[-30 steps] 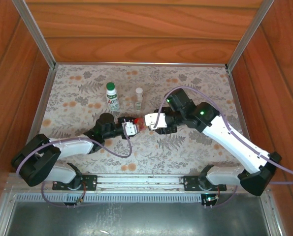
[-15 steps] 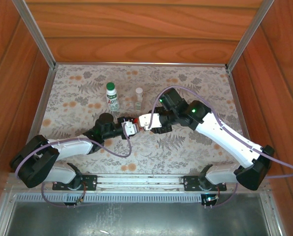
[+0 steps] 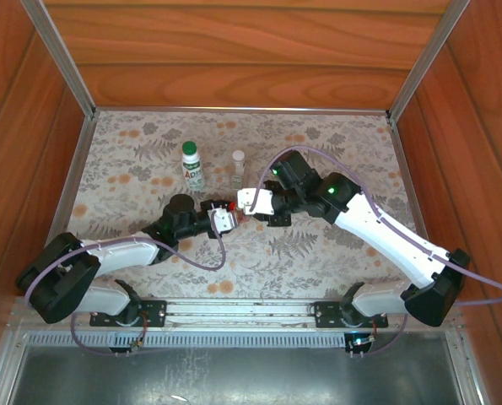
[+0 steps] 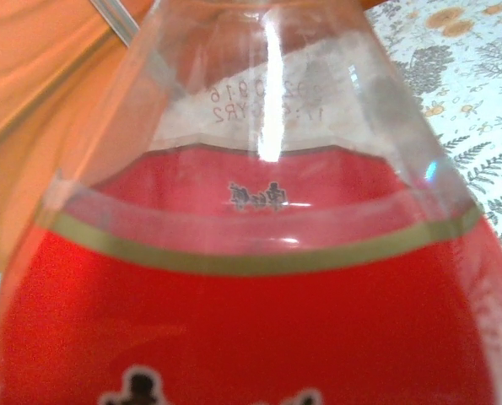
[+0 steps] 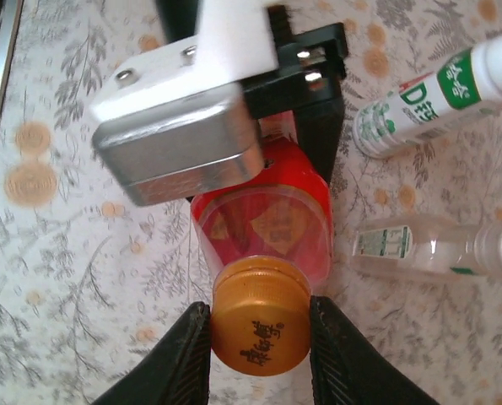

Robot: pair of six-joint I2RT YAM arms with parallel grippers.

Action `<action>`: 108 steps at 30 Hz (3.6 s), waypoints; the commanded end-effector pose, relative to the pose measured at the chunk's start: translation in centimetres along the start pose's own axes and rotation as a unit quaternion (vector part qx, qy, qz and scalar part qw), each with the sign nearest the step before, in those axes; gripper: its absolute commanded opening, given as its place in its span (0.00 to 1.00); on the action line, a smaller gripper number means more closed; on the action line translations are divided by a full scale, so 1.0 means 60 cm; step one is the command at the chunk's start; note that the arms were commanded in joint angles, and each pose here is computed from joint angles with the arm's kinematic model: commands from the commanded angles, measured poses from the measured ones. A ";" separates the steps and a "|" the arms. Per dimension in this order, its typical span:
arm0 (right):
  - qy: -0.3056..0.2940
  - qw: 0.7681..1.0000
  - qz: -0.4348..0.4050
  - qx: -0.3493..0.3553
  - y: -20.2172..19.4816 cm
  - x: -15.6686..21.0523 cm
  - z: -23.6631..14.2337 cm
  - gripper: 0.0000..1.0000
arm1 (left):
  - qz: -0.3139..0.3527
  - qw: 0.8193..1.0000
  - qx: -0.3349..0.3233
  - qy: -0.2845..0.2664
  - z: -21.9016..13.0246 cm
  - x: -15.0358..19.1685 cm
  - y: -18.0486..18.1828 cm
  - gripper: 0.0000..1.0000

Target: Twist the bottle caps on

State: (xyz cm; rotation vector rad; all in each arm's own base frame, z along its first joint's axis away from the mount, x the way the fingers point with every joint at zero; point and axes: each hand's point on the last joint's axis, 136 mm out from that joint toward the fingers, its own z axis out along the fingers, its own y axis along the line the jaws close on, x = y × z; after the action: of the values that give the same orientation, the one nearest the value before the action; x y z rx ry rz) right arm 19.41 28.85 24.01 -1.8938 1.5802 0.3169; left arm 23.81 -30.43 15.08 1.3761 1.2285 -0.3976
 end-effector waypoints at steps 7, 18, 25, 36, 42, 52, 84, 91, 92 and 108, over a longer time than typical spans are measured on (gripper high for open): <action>-0.088 0.782 0.615 -0.048 -0.022 -0.045 0.017 0.25 | 0.033 0.999 -0.034 0.003 -0.009 -0.013 0.021 0.48; -0.078 0.975 0.206 0.034 0.001 -0.011 -0.043 0.51 | 0.041 0.999 -0.016 0.004 -0.018 -0.006 0.002 0.50; -0.043 0.996 -0.079 -0.014 0.048 0.006 -0.042 0.51 | 0.043 0.999 -0.008 -0.005 -0.022 -0.013 -0.004 0.50; -0.028 0.988 -0.154 -0.006 0.030 -0.005 -0.001 0.47 | 0.041 0.999 0.004 -0.011 -0.020 -0.017 -0.008 0.50; -0.040 0.990 -0.134 -0.013 0.033 -0.018 0.005 0.37 | 0.039 0.999 0.007 -0.007 -0.021 -0.013 -0.011 0.50; -0.047 0.994 -0.097 -0.019 0.035 -0.023 0.016 0.40 | 0.040 0.999 0.009 -0.005 -0.019 -0.013 -0.010 0.50; -0.050 0.999 0.015 -0.009 0.039 -0.020 -0.050 0.47 | 0.052 0.999 0.000 -0.002 0.000 -0.018 0.015 0.51; -0.020 0.997 -0.073 0.027 -0.005 -0.033 -0.053 0.48 | 0.040 0.999 0.002 -0.002 -0.005 -0.015 0.011 0.51; -0.024 0.996 -0.077 0.024 -0.003 -0.038 -0.054 0.48 | 0.040 0.999 0.002 -0.001 -0.005 -0.015 0.012 0.51; -0.016 0.993 -0.108 -0.034 0.033 -0.035 -0.018 0.46 | 0.027 1.000 0.009 -0.009 -0.002 -0.020 0.010 0.51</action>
State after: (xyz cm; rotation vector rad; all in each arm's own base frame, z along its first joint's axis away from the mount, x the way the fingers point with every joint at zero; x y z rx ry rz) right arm 17.36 29.68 26.04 -2.0286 1.3775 0.2994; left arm 24.17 -30.55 15.88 1.4189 1.1868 -0.3527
